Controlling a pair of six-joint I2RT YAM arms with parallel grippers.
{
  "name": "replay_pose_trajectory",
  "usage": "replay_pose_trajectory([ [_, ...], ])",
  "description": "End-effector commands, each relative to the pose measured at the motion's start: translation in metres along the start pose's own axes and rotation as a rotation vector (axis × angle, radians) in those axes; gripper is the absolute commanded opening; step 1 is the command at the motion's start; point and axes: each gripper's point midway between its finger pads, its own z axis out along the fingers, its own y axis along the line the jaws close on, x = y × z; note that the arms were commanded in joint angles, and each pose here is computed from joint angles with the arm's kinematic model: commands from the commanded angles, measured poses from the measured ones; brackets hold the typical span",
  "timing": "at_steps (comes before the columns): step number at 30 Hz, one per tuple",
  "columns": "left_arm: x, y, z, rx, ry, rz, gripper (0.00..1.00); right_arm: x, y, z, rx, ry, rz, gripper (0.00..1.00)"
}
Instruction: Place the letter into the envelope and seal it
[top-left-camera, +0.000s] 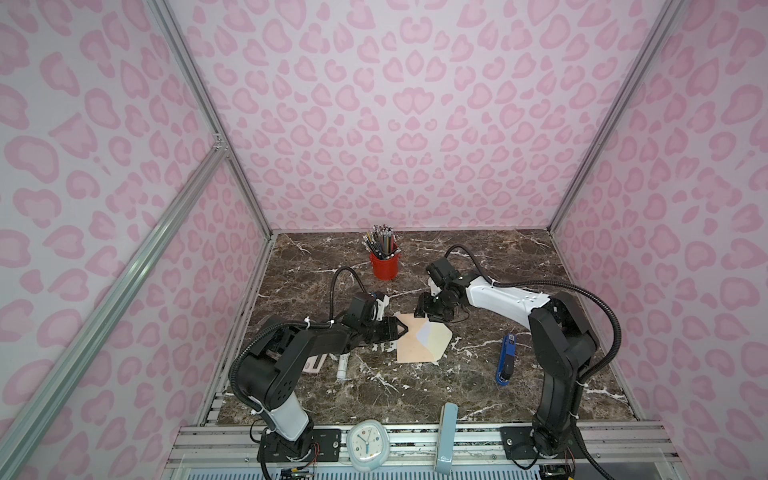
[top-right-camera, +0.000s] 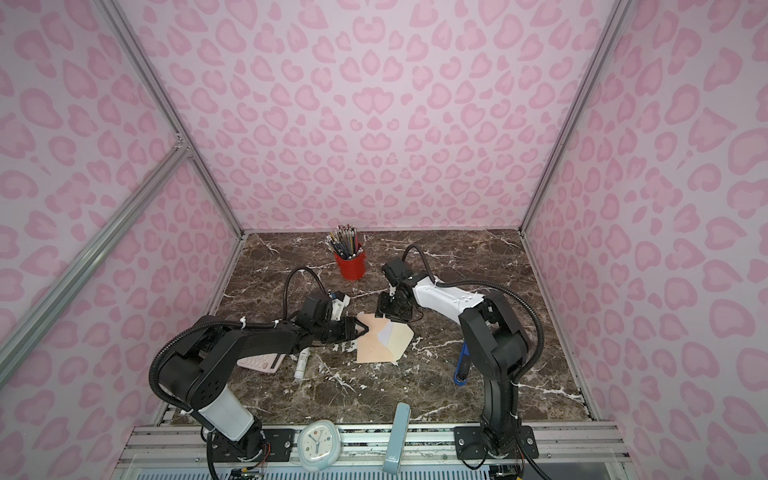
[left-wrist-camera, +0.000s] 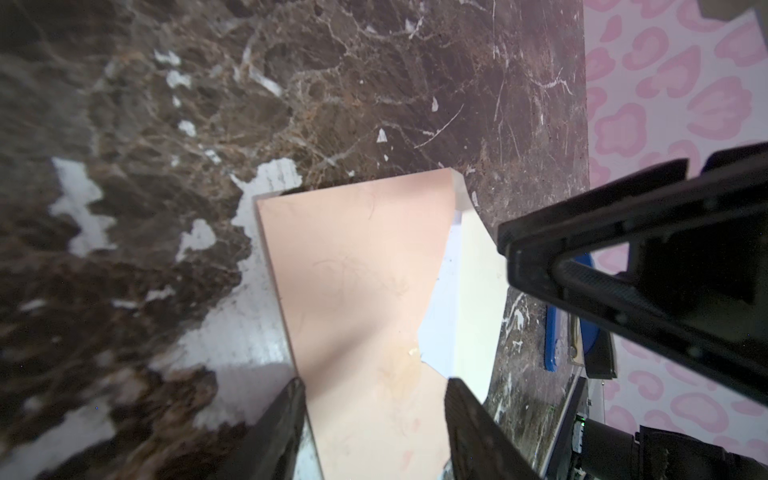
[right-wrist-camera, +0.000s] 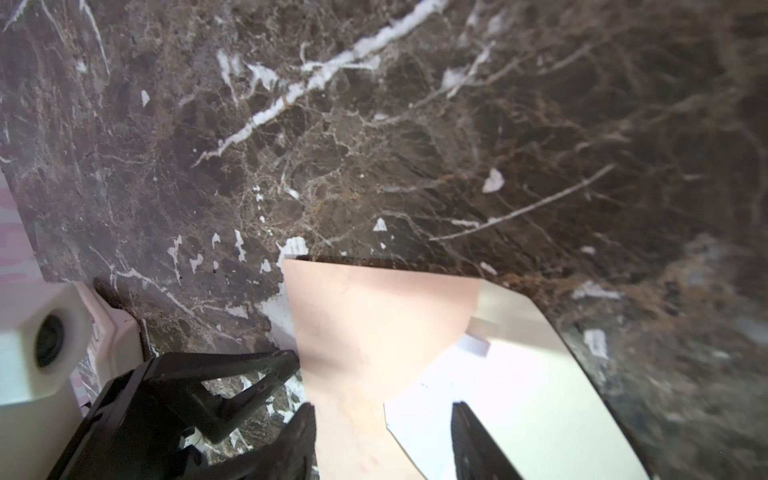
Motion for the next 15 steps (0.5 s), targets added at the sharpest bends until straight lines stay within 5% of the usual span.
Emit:
replay_pose_trajectory([
  [1, 0.003, 0.004, 0.0, -0.015, 0.01, -0.002, 0.57, 0.006, -0.014, 0.002, 0.056, 0.006, 0.061, 0.58],
  [15, 0.001, 0.002, 0.0, -0.014, 0.01, 0.005, 0.57, 0.003, -0.019, 0.023, 0.093, 0.035, 0.112, 0.6],
])
